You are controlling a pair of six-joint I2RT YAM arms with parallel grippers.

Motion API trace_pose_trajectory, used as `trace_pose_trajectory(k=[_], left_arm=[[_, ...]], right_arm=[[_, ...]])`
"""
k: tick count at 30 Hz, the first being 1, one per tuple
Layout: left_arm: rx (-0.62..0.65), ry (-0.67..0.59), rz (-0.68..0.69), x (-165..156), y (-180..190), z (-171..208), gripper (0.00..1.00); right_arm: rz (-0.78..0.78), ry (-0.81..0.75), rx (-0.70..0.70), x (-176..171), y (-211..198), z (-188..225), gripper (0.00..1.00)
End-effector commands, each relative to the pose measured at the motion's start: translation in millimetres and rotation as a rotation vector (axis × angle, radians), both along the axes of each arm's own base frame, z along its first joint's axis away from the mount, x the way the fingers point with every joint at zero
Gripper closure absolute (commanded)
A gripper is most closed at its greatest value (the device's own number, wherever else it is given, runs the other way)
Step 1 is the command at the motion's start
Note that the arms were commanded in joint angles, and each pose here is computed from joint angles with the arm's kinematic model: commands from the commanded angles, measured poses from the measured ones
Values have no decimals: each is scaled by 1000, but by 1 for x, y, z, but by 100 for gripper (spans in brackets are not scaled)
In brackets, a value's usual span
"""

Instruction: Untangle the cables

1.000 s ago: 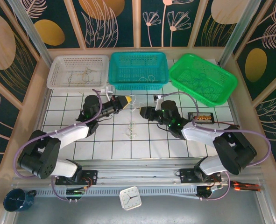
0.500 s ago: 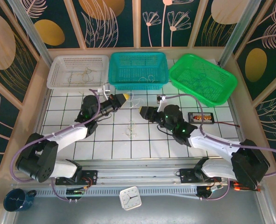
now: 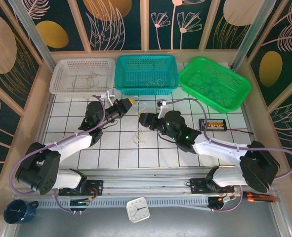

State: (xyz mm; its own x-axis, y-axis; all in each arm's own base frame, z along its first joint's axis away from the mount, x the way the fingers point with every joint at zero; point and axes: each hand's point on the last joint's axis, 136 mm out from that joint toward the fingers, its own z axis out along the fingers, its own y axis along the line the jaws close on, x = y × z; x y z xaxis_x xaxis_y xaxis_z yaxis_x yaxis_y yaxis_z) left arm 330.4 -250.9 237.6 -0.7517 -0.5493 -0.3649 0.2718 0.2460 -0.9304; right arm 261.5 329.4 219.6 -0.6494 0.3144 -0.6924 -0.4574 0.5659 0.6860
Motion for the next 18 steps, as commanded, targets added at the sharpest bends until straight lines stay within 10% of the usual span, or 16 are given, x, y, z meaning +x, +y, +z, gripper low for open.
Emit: trace_pose_trajectory(k=[1, 12, 18], left_arm=[[-13, -22, 14, -2, 4, 9, 100], [-37, -28, 9, -4, 4, 16, 100], [-38, -26, 21, -4, 6, 14, 100]], right_arm=[[-11, -50, 30, 10, 11, 19, 48], [-109, -30, -15, 45, 17, -2, 50], [-138, -12, -19, 56, 12, -15, 89]])
